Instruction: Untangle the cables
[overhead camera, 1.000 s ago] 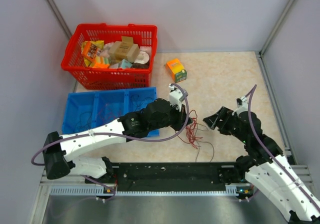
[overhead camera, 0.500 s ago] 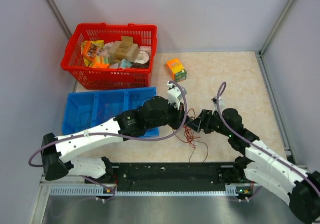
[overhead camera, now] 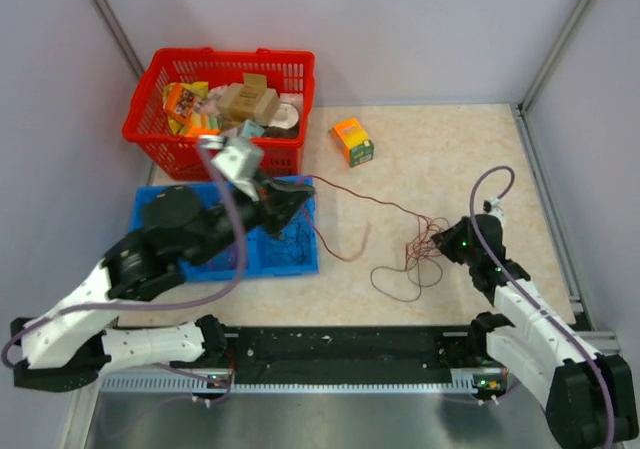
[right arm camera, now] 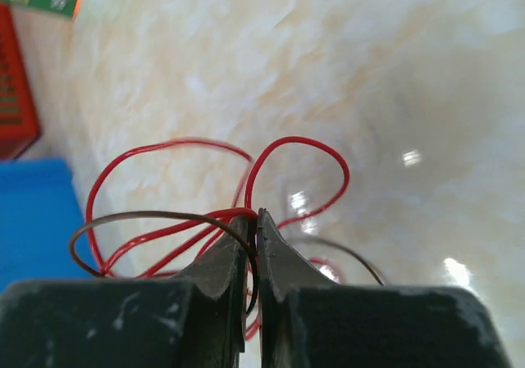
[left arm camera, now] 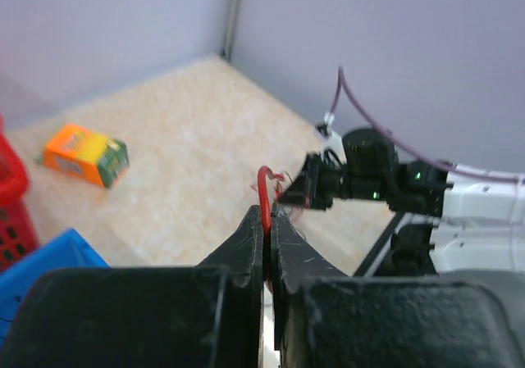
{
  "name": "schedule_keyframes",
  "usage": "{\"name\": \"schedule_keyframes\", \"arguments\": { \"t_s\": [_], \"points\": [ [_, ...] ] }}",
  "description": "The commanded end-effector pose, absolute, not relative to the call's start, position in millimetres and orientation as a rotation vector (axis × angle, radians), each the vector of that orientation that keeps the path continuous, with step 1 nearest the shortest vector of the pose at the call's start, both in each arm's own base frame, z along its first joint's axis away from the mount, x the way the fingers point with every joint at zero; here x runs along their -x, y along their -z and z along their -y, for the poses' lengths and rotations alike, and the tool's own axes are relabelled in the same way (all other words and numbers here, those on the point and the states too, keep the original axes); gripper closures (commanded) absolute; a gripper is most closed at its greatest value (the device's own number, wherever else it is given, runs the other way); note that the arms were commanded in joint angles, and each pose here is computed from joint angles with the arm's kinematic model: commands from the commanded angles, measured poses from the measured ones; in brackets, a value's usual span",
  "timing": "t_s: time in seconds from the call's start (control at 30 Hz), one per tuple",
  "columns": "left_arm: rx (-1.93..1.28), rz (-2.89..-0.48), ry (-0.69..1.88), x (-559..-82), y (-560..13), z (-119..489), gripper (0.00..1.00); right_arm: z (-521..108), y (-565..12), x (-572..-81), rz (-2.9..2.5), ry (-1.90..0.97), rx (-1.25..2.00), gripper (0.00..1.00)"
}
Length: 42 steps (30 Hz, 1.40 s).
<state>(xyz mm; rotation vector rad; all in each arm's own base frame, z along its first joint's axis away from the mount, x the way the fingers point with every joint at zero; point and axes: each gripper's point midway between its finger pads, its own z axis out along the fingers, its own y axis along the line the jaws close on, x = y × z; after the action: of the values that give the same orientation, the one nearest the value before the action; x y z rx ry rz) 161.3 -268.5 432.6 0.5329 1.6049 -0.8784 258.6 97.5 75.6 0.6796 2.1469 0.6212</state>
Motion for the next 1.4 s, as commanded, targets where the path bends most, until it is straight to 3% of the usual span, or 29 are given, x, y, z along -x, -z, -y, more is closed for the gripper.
{"name": "schedule_keyframes", "arguments": {
  "t_s": [0.0, 0.07, 0.23, 0.43, 0.53, 0.73, 1.1, 1.2, 1.37],
  "points": [
    [-0.396, -1.376, 0.842, -154.9, -503.9, 204.8, 1.0, -53.1, -69.3, -260.8, -2.137, -0.415, -0.771, 0.92],
    [-0.379, -1.368, 0.824, -155.1, -507.5, 196.0, 1.0, -48.9, -69.8, -263.3, -2.155, -0.371, -0.757, 0.84],
    [-0.363, -1.365, 0.791, -153.8, -515.8, 180.8, 1.0, -42.2, -56.7, -265.2, -2.207, -0.294, -0.76, 0.96],
    [-0.298, -1.345, 0.701, -156.2, -526.5, 146.2, 1.0, -51.0, -51.8, -266.6, -2.245, -0.334, -0.705, 0.92],
    [-0.293, -1.457, 0.557, -172.7, -500.2, 143.5, 1.0, -63.0, -50.6, -265.8, -2.237, -0.424, -0.654, 0.91],
    [-0.189, -1.705, -0.004, -217.7, -414.5, 110.7, 1.0, -69.5, -57.6, -262.5, -2.225, -0.466, -0.572, 0.91],
    [0.01, -1.786, -0.028, -244.4, -358.7, 54.5, 1.0, -74.0, -68.6, -261.8, -2.158, -0.516, -0.518, 0.9],
    [0.014, -1.791, -0.038, -248.6, -365.1, 51.5, 1.0, -75.2, -68.8, -261.8, -2.158, -0.522, -0.508, 0.9],
    [0.049, -1.68, -0.074, -247.4, -422.5, 37.6, 1.0, -76.6, -70.0, -262.5, -2.147, -0.534, -0.498, 0.9]
  ]
}}
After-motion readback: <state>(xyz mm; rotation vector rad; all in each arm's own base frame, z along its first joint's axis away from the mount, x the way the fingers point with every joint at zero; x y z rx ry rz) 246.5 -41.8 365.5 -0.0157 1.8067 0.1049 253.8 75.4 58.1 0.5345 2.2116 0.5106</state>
